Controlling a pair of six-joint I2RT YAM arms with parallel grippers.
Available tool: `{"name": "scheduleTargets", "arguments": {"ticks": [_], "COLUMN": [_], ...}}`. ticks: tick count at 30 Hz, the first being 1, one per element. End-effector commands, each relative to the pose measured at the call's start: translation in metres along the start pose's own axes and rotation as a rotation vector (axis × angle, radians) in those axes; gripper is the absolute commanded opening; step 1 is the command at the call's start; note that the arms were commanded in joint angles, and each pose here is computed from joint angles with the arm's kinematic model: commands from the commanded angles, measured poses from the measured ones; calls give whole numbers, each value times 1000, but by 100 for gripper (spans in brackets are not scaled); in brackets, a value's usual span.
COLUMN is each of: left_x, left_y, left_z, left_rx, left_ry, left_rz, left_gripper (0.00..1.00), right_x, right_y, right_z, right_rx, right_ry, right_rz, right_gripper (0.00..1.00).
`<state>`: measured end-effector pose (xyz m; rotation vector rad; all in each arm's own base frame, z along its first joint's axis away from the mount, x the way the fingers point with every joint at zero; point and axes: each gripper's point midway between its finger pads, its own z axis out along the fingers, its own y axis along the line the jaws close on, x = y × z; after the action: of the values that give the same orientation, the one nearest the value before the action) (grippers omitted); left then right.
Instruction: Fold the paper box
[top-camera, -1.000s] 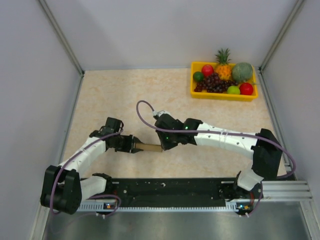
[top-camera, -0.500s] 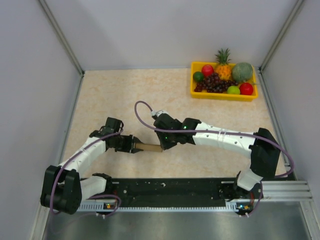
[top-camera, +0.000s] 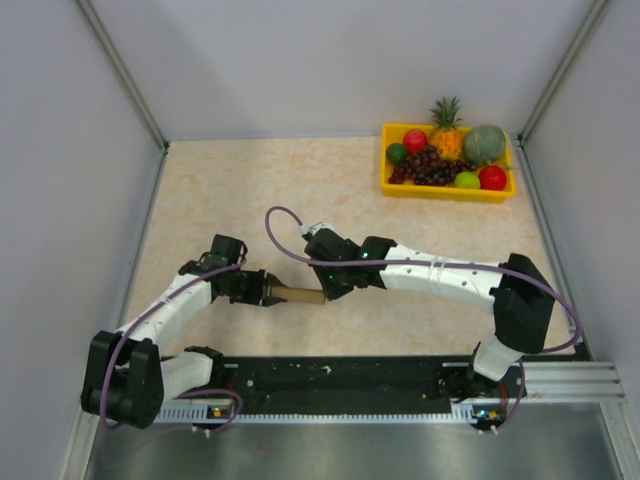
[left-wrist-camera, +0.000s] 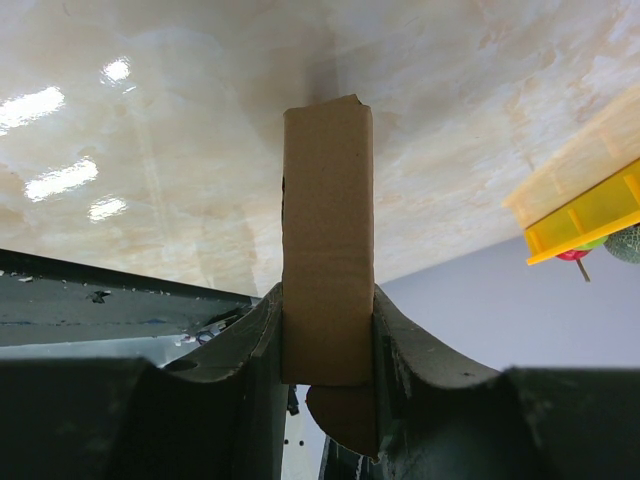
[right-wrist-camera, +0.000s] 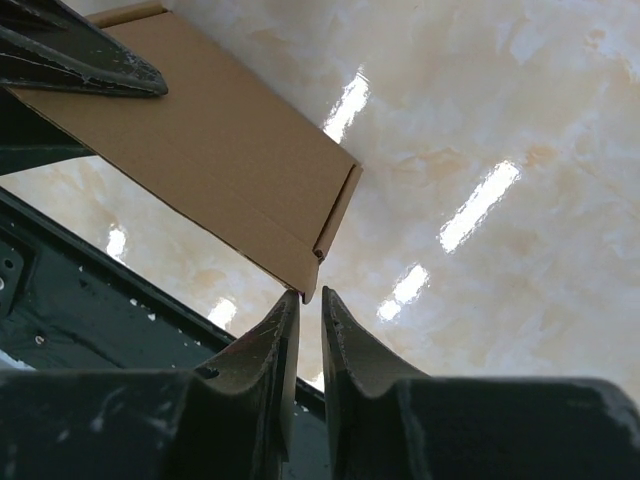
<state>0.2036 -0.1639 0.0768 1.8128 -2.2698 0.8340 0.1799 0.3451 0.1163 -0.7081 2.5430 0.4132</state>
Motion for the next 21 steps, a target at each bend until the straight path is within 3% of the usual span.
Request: {"name": "scheduleTargets", "arguments": {"ticks": [1,7,21], "left_x": [-2,-2,1], "left_y": [-4,-4,-2], "left_z": [-3,-3,-5], "left_rx": [26,25,59], "left_ry": [-12,-11,7], "left_rz": [5,6,-13], "left_gripper": [21,21,20], "right_x": [-18,-21,-31], "right_y": [8,13,23], "right_z": [-4,-6,-17], "right_rx": [-13,-27,-63], "right_ry": [-39,-42,-44], "right_rz": [-9,12,416], "right_gripper": [12,0,0]}}
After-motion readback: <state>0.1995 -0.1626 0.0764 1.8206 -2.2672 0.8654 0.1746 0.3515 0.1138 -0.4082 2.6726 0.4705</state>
